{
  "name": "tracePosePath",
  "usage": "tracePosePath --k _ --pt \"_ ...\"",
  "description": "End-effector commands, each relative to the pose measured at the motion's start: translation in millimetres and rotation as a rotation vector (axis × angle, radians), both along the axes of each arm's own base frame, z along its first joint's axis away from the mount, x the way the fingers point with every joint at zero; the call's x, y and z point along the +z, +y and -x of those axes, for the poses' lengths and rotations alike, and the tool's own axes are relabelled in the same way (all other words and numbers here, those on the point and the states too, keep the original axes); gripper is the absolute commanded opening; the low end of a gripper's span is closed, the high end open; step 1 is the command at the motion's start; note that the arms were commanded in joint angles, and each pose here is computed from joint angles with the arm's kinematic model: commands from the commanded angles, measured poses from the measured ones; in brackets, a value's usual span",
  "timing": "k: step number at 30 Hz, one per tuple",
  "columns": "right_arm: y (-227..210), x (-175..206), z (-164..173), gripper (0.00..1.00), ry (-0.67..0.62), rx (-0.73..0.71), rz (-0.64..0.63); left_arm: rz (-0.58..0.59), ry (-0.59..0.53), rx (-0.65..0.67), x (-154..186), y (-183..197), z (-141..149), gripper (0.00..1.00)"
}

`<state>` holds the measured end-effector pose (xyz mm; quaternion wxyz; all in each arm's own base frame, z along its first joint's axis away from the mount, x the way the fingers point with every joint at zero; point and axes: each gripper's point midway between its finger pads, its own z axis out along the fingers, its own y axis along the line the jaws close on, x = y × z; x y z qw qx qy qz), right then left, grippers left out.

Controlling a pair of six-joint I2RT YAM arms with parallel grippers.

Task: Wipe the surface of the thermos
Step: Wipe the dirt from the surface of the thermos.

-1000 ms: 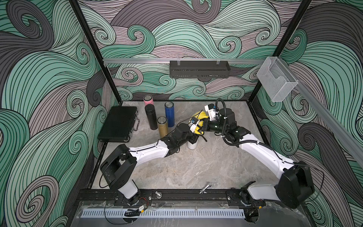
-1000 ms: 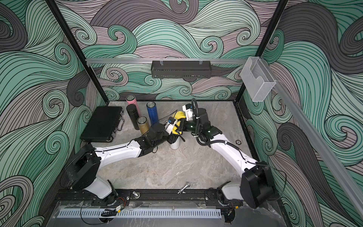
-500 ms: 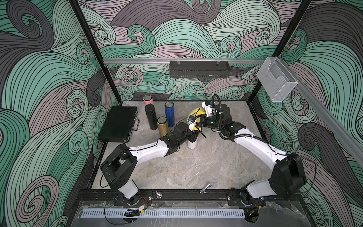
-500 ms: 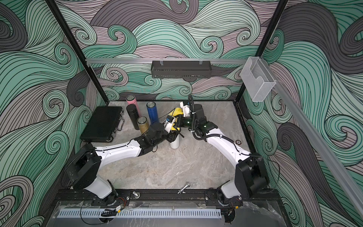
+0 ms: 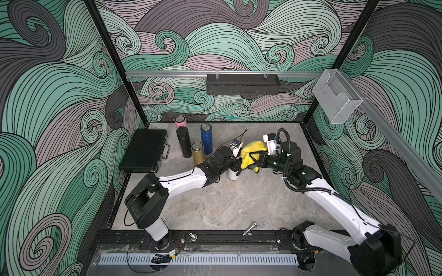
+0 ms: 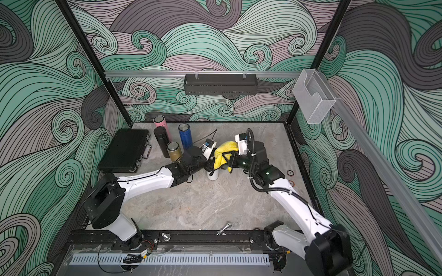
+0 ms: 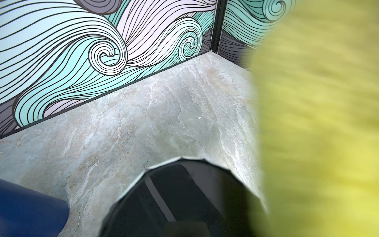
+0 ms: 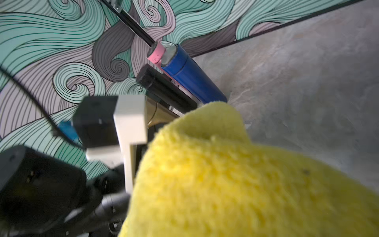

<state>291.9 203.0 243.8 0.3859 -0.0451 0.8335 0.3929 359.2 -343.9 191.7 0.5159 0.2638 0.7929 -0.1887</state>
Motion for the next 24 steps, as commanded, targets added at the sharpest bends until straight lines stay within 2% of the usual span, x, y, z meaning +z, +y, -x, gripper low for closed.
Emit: tracePosePath --k 1,4,8,12,18,24 --pt "-27 -27 13 0.0 0.089 -0.096 0.02 0.067 -0.031 0.039 40 0 -14 0.0" --pt "-44 -41 10 0.0 0.114 -0.172 -0.034 0.123 -0.008 0.098 81 9 -13 0.0" --pt "-54 -54 -1 0.0 0.135 -0.222 -0.15 0.226 0.025 0.25 145 39 -15 0.0" --pt "-51 -56 -13 0.0 0.154 -0.206 -0.286 0.405 0.12 0.297 185 64 -20 0.0" --pt "-38 -34 -30 0.0 0.105 -0.15 -0.42 0.634 0.177 0.24 217 69 -18 0.0" --pt "-27 -3 -50 0.0 0.056 -0.101 -0.518 0.737 0.243 0.196 218 60 -15 0.0"
